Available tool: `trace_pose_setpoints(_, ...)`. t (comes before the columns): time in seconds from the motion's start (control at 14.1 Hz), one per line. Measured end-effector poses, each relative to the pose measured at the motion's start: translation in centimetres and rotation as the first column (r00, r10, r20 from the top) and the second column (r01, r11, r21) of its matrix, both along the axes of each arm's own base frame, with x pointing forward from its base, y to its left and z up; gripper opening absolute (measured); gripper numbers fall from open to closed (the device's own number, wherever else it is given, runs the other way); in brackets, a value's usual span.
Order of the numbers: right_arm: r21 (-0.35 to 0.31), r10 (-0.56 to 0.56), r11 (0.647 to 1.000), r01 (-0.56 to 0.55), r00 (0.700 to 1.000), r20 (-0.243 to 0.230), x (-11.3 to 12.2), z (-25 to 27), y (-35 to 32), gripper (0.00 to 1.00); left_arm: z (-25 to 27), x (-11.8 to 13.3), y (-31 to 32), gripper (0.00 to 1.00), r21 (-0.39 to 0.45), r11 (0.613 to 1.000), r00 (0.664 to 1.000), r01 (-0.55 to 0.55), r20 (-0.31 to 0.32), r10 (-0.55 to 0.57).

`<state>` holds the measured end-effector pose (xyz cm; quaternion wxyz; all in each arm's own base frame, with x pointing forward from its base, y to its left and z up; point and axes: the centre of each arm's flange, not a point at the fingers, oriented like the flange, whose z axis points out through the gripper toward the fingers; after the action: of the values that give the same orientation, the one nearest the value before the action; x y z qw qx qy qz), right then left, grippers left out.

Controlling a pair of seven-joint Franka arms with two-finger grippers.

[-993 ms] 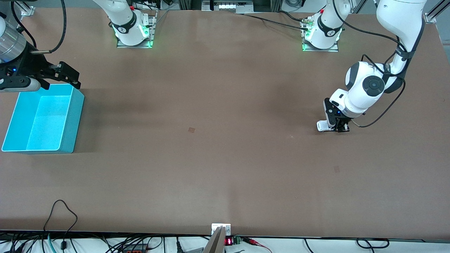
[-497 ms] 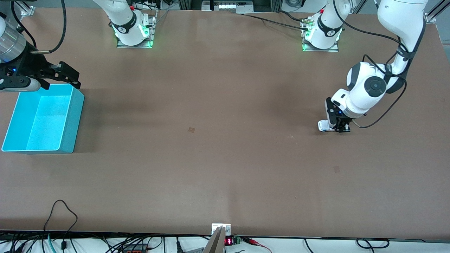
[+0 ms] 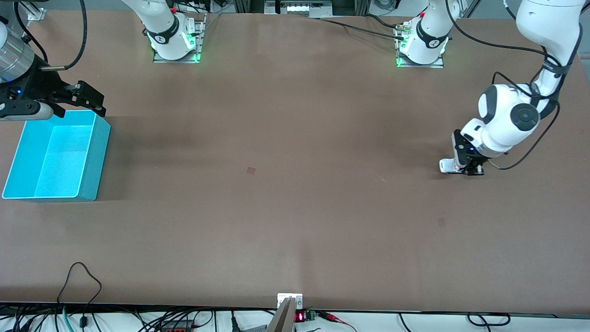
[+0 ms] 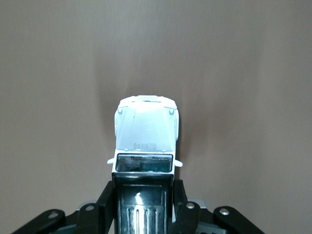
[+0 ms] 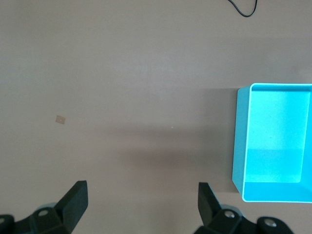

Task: Wind and store white jeep toy
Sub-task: 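Pull the jeep backward along the table with the left gripper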

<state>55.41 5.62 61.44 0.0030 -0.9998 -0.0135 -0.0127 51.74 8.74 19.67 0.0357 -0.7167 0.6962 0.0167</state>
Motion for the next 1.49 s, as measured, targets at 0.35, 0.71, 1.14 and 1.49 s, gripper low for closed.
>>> trace_pose_setpoints(0.35,0.0,0.0,1.0,0.0,1.0,0.0,0.0,0.0,0.0,1.0,0.0,-0.1,3.7,0.5,0.002,0.999,0.999,-0.034,0.006,0.034)
trace_pose_setpoints(0.71,0.0,0.0,1.0,0.0,1.0,0.0,0.0,0.0,0.0,1.0,0.0,-0.1,6.3,0.5,0.006,1.0,1.0,-0.006,0.007,0.006)
trace_pose_setpoints(1.14,0.0,0.0,1.0,0.0,1.0,0.0,0.0,0.0,0.0,1.0,-0.6,-0.3,6.7,0.56,0.003,1.0,1.0,0.0,-0.004,0.0)
trace_pose_setpoints(1.49,0.0,0.001,1.0,-0.001,1.0,0.0,0.0,0.0,0.0,1.0,-3.0,-0.2,6.7,1.0,-0.01,1.0,1.0,0.003,-0.022,-0.003)
